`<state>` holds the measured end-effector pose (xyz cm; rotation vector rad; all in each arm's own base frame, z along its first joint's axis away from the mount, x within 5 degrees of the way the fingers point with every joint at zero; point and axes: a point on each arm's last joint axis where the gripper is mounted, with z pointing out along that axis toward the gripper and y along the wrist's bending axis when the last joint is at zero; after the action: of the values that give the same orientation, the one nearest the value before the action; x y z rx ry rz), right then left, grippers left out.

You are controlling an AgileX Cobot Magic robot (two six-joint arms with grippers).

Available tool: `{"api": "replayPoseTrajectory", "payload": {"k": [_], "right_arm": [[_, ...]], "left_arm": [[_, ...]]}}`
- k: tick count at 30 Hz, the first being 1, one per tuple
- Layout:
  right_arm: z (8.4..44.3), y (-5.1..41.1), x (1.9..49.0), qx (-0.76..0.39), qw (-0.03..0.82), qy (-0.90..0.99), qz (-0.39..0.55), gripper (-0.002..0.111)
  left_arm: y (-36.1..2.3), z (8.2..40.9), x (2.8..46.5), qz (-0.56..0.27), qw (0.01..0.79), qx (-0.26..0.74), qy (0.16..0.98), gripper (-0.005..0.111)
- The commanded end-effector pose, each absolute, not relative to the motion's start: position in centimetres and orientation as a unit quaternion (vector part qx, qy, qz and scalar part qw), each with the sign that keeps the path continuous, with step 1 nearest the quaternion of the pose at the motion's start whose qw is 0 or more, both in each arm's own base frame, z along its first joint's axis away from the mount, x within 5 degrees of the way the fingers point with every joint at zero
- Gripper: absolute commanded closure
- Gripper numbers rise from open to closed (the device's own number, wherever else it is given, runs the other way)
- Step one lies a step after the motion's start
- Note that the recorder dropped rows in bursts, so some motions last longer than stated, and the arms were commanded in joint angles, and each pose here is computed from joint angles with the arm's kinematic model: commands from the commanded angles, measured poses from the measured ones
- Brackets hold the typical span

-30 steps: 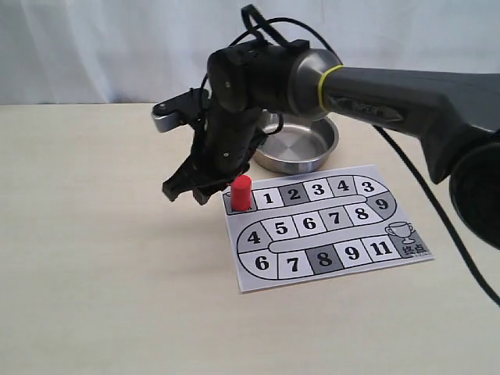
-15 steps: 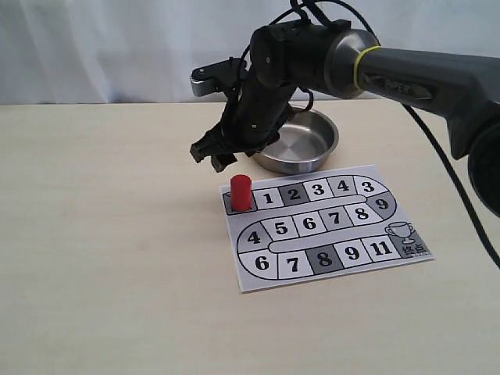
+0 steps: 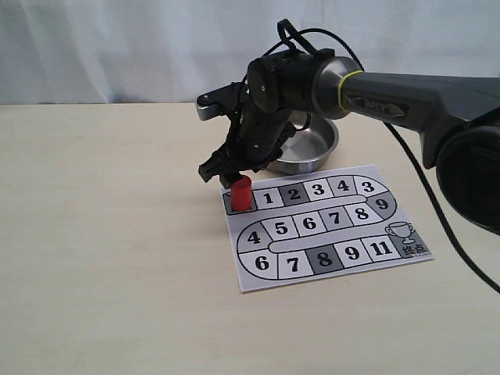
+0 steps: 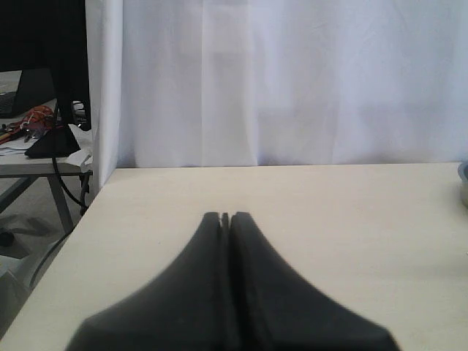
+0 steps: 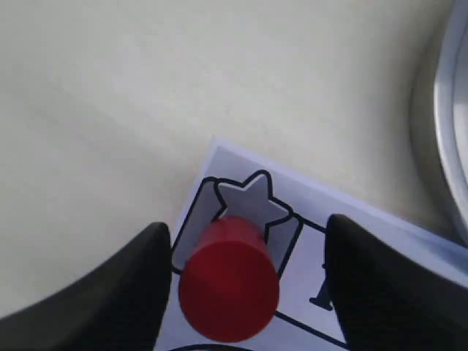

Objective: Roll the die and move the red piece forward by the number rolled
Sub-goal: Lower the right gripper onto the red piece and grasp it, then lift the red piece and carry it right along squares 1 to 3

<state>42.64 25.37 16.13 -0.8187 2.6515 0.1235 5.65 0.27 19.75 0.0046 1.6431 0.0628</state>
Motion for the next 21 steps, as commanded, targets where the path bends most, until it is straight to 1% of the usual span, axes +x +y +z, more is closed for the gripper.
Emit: {"api": "replayPoseTrajectory", "payload": {"k": [1, 10, 13, 16, 21], "right_arm": [[16.1, 25.4, 42.7, -0.284, 0.184, 0.94, 0.05, 0.05], [13.6, 25.4, 42.7, -0.281, 0.156, 0.946, 0.042, 0.05], [13.6, 25.4, 42.7, -0.281, 0.156, 0.946, 0.042, 0.055], [13.7, 25.4, 42.7, -0.281, 0.157, 0.946, 0.042, 0.07], [14.3, 25.5, 42.8, -0.28, 0.165, 0.944, 0.045, 0.104]], "left_arm": [[0.3, 20.0, 5.6, 0.027, 0.687, 0.002, 0.726, 0.107], [0.3, 20.0, 5.6, 0.027, 0.687, 0.002, 0.726, 0.107], [0.3, 20.0, 5.6, 0.027, 0.687, 0.002, 0.726, 0.107], [0.3, 20.0, 5.6, 0.027, 0.687, 0.002, 0.726, 0.107], [0.3, 20.0, 5.6, 0.027, 0.687, 0.002, 0.726, 0.107]]}}
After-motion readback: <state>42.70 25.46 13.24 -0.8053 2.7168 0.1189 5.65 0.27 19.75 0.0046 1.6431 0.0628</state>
